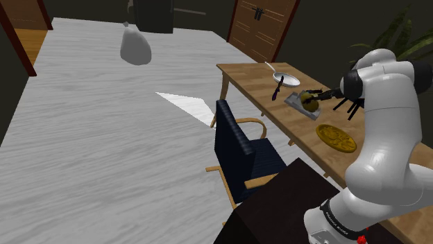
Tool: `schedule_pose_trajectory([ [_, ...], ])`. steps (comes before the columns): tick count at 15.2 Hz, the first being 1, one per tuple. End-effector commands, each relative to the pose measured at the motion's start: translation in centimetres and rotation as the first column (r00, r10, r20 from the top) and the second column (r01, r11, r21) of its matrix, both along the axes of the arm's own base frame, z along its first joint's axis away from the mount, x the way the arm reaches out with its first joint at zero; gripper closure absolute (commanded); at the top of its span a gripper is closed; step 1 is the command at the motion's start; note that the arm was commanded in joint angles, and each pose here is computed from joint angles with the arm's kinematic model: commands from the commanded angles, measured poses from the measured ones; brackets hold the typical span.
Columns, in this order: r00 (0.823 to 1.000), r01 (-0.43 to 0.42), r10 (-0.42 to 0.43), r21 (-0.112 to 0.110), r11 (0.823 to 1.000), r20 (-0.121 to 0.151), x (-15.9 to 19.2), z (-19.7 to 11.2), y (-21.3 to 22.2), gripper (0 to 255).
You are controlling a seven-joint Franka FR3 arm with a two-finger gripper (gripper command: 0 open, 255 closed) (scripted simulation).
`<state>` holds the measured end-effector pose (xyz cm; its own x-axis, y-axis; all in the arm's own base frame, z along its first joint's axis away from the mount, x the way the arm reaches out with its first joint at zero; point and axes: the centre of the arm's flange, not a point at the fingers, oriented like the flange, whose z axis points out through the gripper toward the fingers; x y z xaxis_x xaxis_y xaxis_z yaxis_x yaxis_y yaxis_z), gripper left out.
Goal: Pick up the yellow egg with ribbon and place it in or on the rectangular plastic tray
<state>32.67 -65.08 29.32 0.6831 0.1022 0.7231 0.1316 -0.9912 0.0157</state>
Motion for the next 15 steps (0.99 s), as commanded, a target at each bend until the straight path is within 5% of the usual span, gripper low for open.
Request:
schedule_pose_trajectory([
  [1,1.000,0.000,0.000,0.000,1.000,0.000,0.0,0.0,0.0,0],
  [8,1.000,0.000,0.000,0.000,1.000,0.000,-3.6,3.5,-0.4,0],
  [15,1.000,0.000,0.000,0.000,1.000,0.000,-3.6,3.5,-0.4,0],
])
